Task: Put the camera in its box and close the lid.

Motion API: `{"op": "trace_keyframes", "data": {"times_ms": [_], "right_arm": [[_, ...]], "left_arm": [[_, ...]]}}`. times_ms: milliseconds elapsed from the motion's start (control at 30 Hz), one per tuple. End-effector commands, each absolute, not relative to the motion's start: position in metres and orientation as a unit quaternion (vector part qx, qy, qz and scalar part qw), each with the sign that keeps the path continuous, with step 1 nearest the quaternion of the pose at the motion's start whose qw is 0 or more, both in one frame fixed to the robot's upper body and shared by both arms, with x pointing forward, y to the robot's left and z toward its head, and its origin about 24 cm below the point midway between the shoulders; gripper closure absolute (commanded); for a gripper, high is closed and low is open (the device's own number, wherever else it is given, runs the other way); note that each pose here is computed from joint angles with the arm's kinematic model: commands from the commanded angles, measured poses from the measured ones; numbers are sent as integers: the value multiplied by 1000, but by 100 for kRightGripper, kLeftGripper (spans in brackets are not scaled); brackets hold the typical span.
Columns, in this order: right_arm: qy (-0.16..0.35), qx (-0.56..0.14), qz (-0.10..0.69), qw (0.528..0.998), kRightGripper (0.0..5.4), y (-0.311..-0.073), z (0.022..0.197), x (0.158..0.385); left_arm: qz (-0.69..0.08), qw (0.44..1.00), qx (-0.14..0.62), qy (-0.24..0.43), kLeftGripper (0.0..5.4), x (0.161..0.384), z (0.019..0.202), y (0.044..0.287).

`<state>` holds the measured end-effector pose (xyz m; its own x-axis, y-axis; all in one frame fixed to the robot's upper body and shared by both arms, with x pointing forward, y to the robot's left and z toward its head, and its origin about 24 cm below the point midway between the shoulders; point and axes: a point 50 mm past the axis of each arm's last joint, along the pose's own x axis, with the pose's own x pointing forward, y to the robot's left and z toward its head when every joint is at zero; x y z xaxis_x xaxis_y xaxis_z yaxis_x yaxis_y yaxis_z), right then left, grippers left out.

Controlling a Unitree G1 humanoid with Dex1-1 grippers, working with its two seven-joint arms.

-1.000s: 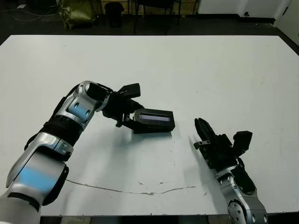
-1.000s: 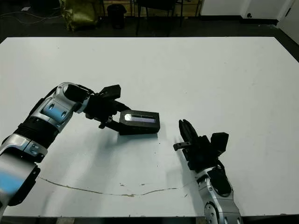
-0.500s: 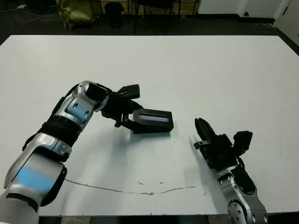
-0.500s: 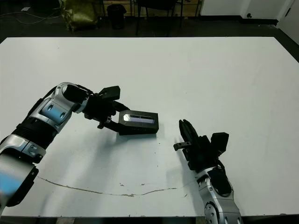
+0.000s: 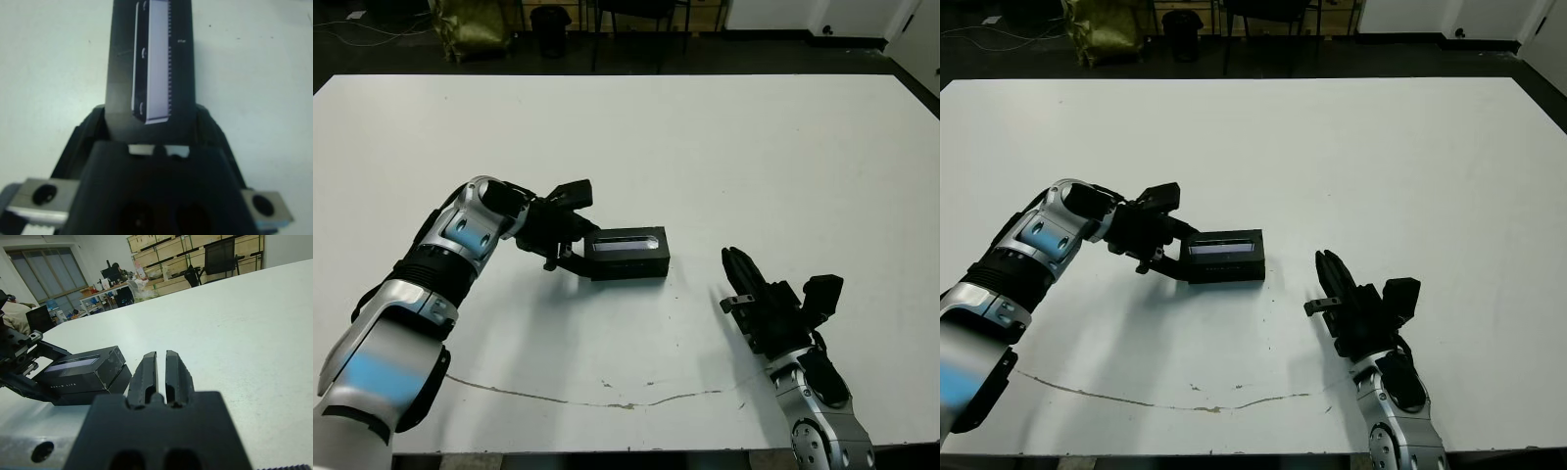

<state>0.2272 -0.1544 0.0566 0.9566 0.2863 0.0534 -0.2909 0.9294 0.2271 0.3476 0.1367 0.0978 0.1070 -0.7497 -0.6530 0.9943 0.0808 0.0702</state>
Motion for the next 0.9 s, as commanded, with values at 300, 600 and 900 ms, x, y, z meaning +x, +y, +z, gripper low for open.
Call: {"op": "trace_keyframes", "data": {"times_ms": [300, 600, 900], "right_arm": [[6, 111, 139, 984, 540, -157, 52, 224], [4, 110, 139, 984, 540, -158, 52, 224], [12, 124, 136, 983, 540, -158, 51, 223]], "left_arm": [[-603, 693, 283, 276, 281, 340, 74, 149], [-615, 687, 293, 254, 281, 343, 76, 132], [-615, 690, 285, 254, 281, 345, 80, 125]]}}
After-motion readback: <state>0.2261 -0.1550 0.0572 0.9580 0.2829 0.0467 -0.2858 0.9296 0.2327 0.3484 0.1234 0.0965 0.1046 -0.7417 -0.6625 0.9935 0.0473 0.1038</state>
